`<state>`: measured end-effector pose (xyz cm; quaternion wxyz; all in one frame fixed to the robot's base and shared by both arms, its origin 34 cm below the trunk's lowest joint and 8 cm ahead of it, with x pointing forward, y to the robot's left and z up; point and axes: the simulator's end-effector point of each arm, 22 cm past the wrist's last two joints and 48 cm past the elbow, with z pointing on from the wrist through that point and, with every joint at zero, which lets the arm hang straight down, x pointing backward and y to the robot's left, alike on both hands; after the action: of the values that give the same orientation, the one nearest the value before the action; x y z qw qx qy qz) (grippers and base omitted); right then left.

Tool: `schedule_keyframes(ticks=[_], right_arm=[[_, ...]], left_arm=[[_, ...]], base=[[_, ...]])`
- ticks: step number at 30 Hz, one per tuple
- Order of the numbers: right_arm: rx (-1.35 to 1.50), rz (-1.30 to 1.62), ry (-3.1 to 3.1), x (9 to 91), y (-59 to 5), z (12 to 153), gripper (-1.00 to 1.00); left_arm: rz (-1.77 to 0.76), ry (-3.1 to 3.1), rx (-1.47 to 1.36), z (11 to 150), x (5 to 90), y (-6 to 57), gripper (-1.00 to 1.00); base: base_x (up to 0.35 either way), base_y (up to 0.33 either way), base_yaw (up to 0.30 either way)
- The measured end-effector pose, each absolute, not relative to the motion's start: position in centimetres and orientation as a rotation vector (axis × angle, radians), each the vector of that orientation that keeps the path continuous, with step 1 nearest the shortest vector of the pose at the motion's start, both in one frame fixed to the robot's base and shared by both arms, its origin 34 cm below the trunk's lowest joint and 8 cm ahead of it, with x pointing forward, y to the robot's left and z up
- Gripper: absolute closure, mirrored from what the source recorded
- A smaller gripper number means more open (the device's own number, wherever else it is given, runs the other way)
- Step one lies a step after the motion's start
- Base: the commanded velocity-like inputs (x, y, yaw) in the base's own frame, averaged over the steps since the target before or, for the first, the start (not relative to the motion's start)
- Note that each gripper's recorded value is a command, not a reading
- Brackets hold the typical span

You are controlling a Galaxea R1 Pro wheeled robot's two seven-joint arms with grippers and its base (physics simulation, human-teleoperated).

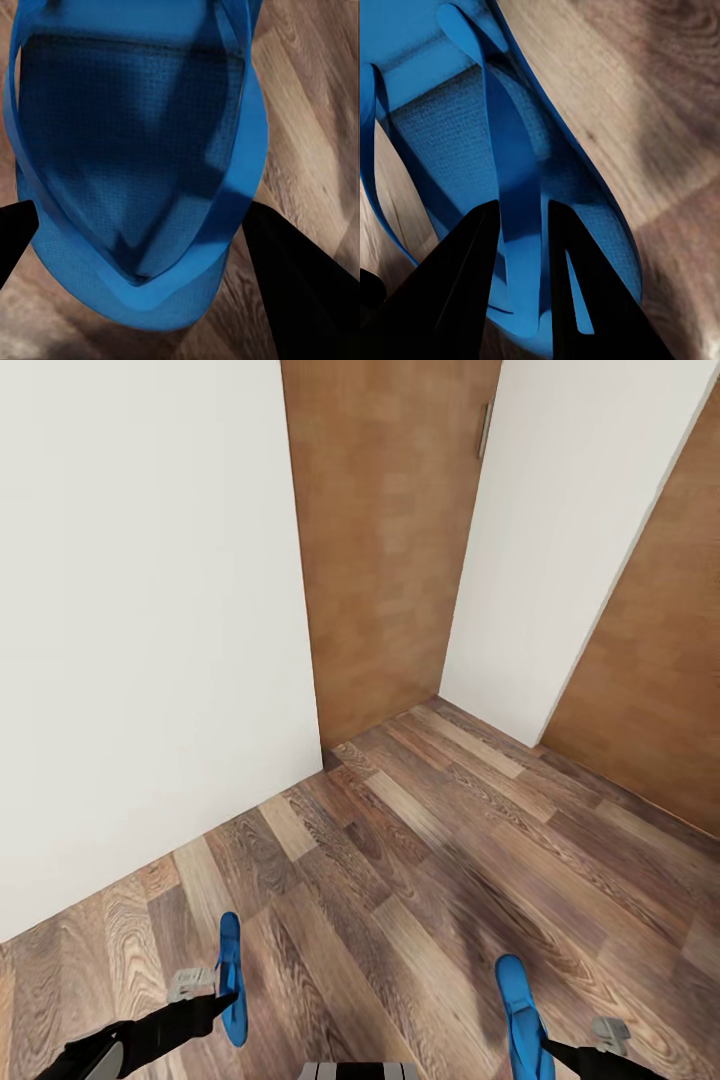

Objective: In the bedroom, move the book from the bed onto either nightstand, and place the two sandals side by side next to the bed.

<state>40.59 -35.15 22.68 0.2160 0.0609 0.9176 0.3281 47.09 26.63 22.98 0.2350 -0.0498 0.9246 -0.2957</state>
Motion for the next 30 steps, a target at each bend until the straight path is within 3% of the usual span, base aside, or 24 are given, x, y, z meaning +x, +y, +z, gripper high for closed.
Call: schedule_keyframes(ticks=[30], right_arm=[[0.124,0.860,2.445,43.7,-35.2,26.6,1.00]], left_arm=[[-0.815,2.419,-0.086,28.2,50.0,25.7,1.00]], base=[[0.000,0.000,0.000]])
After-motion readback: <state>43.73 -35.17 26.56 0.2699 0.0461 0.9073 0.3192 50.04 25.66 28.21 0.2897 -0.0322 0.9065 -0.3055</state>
